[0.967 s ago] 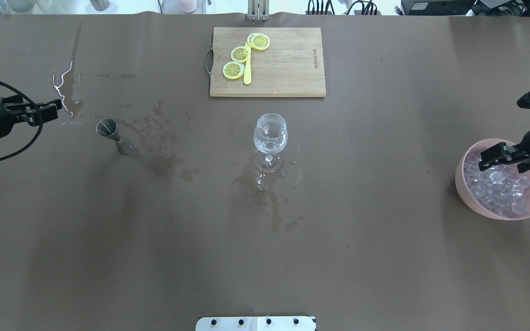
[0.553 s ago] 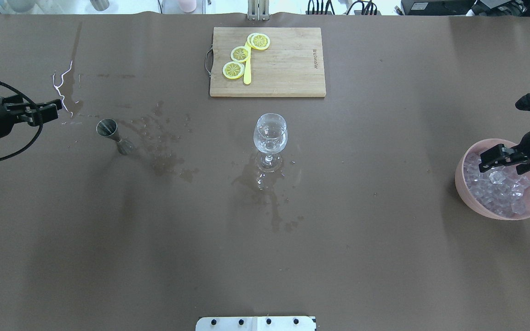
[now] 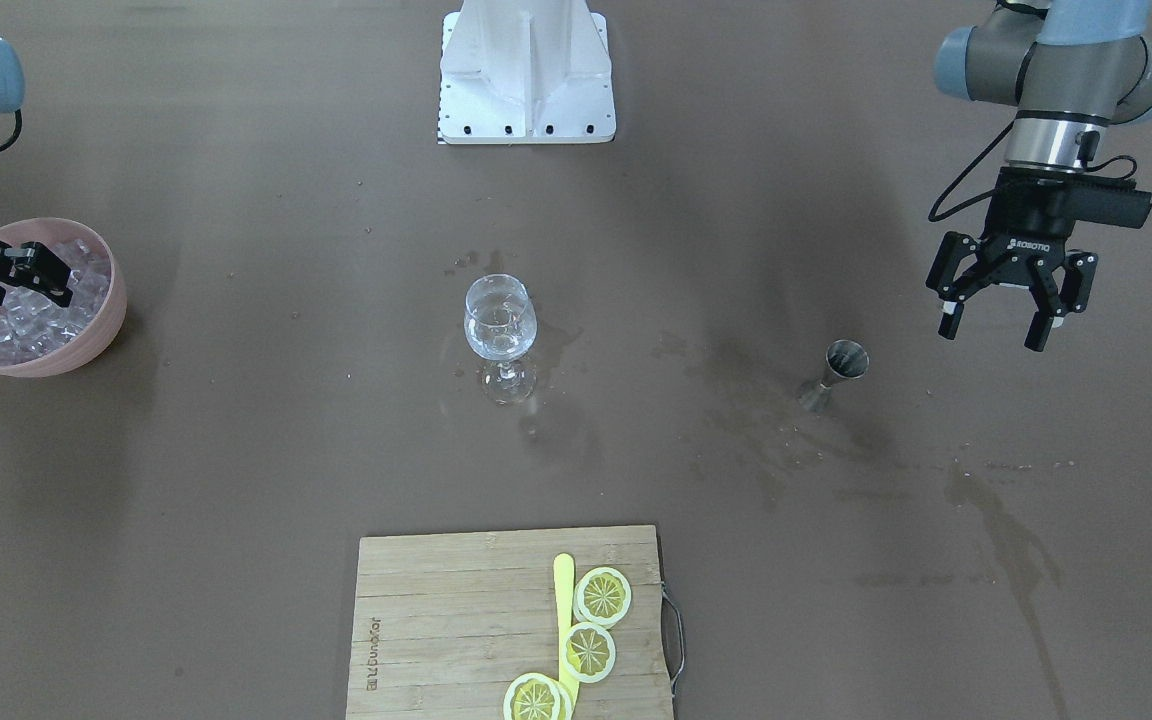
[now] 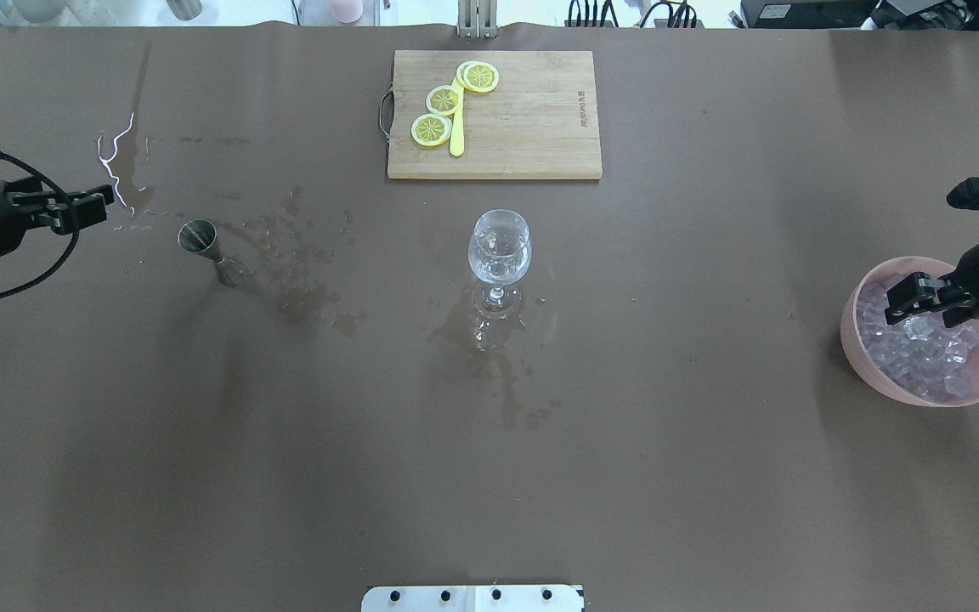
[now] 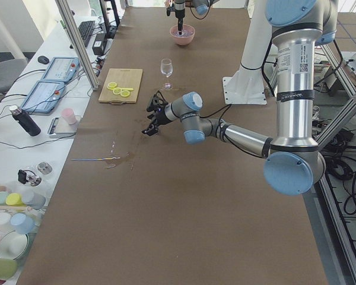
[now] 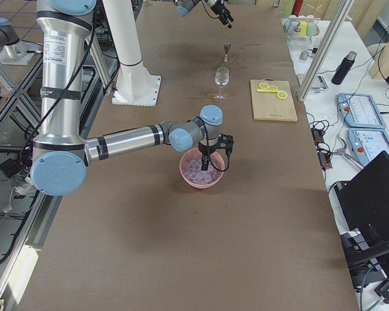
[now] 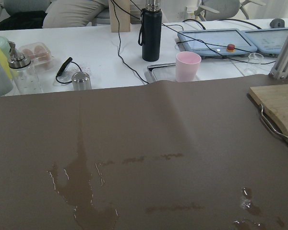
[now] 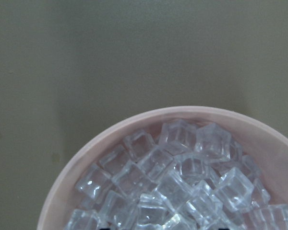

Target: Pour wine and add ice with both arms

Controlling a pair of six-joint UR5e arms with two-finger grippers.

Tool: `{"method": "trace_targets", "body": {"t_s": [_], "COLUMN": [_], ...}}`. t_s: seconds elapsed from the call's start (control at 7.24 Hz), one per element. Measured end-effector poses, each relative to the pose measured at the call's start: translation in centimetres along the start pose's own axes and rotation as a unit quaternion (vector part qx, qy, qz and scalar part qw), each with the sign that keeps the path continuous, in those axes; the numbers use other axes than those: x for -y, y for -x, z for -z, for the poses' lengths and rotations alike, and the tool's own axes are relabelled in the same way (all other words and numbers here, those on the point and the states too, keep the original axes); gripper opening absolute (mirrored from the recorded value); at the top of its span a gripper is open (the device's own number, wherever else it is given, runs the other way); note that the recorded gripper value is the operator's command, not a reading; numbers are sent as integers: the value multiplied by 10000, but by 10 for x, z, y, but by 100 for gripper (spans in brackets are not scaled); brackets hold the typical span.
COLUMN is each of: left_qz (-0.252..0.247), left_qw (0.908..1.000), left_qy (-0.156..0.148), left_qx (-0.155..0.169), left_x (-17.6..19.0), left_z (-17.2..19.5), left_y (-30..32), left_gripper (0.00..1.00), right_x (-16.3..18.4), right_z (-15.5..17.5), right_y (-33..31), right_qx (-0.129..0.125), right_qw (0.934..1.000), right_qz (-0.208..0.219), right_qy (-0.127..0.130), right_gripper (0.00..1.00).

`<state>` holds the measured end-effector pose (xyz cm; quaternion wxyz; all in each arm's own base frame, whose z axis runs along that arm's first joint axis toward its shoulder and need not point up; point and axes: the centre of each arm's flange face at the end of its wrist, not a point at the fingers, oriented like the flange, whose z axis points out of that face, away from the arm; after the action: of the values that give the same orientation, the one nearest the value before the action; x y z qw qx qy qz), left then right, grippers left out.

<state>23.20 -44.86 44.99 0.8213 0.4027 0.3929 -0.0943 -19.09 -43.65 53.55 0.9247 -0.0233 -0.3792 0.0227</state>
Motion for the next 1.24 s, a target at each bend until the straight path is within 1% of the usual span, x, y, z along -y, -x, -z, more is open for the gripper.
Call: {"method": "trace_targets", "body": {"t_s": [0.14,0.28,0.55,1.24], "left_qz": [-1,-2,-3,-4], "left_qw": [10000,10000,10000,10000], "left_qy": [6,12,20,26], "left_qx": [8,16,26,35], "left_x": [-1,-1,-3,-5], "left_z": [-1,-1,-2,-4], "left_y": [1,2,3,5], "left_gripper": [98,98,98,98], "right_x": [0,0,-1,-1], "right_z": [-1,-1,-2,-8], "right_y": [0,0,0,-2], "right_qx": [-4,-7,-10,-42], "right_qw": [10000,10000,10000,10000], "right_qz": [-2,-3,11,21], "right_qy": [5,11,23,72], "right_gripper": [62,61,63,63]}}
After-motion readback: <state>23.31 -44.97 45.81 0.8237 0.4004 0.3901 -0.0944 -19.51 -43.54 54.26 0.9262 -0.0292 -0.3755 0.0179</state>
